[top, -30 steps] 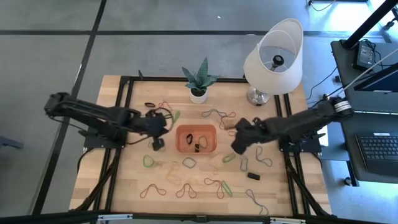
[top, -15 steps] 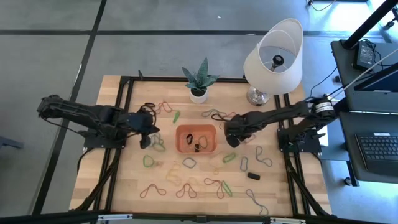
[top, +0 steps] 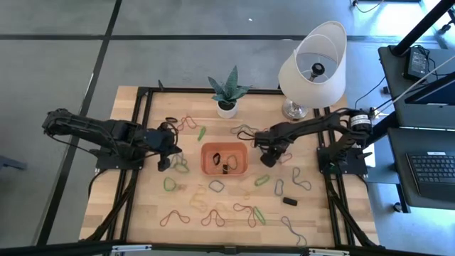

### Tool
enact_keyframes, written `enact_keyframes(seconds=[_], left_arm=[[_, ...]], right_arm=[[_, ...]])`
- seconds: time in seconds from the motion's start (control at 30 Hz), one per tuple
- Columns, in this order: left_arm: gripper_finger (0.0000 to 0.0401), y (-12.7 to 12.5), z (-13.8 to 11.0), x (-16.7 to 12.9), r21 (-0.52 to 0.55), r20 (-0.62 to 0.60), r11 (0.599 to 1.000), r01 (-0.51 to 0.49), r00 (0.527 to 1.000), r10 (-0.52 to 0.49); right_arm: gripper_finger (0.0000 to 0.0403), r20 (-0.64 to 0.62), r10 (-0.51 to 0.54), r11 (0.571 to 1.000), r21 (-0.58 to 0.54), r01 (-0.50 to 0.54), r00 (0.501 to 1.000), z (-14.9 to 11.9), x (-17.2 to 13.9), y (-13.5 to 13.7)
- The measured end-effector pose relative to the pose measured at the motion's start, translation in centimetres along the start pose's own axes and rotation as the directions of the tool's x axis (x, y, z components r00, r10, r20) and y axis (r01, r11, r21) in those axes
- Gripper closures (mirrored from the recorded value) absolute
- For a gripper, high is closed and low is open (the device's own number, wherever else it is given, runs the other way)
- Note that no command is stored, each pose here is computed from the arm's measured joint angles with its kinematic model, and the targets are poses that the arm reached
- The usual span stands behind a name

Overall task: Pick and place rubber bands into bin
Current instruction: Put the red rubber band into the orange bin

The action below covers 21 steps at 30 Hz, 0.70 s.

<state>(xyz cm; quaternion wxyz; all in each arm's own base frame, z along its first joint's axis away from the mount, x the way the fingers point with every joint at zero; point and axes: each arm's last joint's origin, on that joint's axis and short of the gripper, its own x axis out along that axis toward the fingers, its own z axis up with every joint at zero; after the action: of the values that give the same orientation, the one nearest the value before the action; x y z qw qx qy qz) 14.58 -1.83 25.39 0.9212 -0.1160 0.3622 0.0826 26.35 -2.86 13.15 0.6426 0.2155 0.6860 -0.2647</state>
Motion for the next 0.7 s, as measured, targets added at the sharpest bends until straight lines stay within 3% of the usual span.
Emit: enact_keyframes(seconds=[0.23, 0.47, 0.7], left_arm=[[0.0398, 0.0, 0.0, 0.0, -0.054, 0.001, 0.999, 0.000, 1.000, 0.000], [0.0398, 0.0, 0.1, 0.0, -0.100, 0.014, 0.995, -0.001, 1.000, 0.002], [0.0398, 0.0, 0.3, 0.0, -0.134, 0.040, 0.991, -0.012, 0.999, 0.017]], right_arm=[[0.0303, -0.008, 0.037, 0.999, 0.004, -0.037, 0.999, -0.5, 0.9, -0.2], [0.0391, 0.015, 0.042, 0.999, 0.006, -0.042, 0.999, -1.2, 0.6, 0.7], [0.0400, 0.030, 0.093, 0.995, 0.029, -0.094, 0.995, -2.7, -1.3, 0.7]])
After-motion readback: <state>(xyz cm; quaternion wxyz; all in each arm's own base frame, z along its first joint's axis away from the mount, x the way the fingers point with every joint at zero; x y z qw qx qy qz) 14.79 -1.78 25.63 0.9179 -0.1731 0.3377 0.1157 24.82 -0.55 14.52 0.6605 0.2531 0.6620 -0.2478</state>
